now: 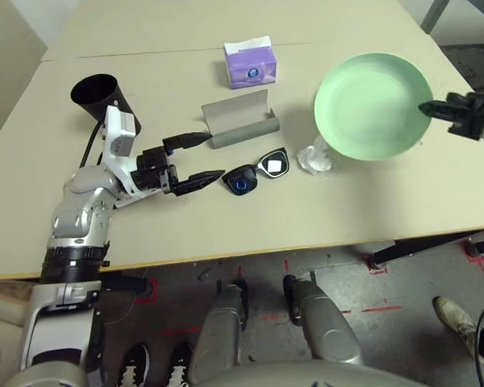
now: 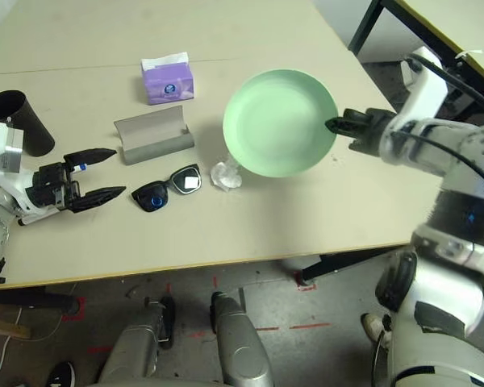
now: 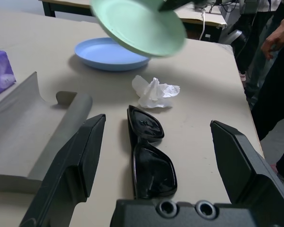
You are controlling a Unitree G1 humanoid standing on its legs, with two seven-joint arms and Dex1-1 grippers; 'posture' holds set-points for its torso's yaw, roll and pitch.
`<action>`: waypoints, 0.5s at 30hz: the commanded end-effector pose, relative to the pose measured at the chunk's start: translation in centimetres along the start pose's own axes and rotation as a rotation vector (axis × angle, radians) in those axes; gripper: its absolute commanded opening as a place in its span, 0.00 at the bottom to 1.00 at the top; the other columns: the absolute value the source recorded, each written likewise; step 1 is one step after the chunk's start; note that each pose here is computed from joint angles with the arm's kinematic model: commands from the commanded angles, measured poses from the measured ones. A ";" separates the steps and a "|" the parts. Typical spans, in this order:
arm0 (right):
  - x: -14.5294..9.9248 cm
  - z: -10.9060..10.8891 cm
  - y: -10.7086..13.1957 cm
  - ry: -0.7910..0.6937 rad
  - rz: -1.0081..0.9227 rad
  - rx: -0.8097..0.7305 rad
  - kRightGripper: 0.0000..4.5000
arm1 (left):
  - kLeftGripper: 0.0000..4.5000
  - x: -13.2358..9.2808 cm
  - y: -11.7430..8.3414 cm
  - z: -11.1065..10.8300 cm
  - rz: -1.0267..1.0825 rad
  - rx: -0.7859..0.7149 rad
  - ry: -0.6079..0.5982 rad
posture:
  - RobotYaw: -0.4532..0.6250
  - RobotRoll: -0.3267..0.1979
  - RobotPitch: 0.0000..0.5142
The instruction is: Organize and tidy the items on the table.
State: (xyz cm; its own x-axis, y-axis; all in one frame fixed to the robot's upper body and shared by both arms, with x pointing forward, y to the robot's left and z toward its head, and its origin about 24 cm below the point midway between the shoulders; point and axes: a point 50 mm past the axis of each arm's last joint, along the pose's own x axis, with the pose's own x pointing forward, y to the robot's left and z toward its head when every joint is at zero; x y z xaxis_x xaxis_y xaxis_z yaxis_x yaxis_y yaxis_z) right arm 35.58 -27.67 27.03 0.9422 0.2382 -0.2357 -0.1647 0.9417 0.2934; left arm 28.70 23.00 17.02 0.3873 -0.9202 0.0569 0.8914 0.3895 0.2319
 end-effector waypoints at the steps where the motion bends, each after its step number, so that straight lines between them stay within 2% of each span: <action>1: 1.8 0.2 -0.5 -0.027 -0.050 -0.008 0.00 | 1.00 -0.4 -0.4 0.1 0.009 0.005 0.002 | 0.19 0.62 0.47; 7: 3.6 0.7 -0.5 -0.072 -0.068 -0.006 0.00 | 1.00 -1.0 -0.7 0.3 0.038 -0.001 0.004 | 0.21 0.62 0.50; 15: 3.9 0.4 -1.1 -0.073 -0.083 -0.023 0.00 | 1.00 -2.1 -1.0 0.7 0.096 0.002 0.008 | 0.23 0.62 0.53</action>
State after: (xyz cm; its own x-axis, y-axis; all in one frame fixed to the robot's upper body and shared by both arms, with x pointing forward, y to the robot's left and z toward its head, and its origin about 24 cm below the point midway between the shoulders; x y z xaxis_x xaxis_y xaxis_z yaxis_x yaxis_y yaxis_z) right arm 39.63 -27.69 25.64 0.9683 0.1466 -0.2020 -0.0897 0.9596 0.2666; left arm 27.21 24.39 17.26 0.4725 -0.8777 0.0794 0.8497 0.4776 0.2236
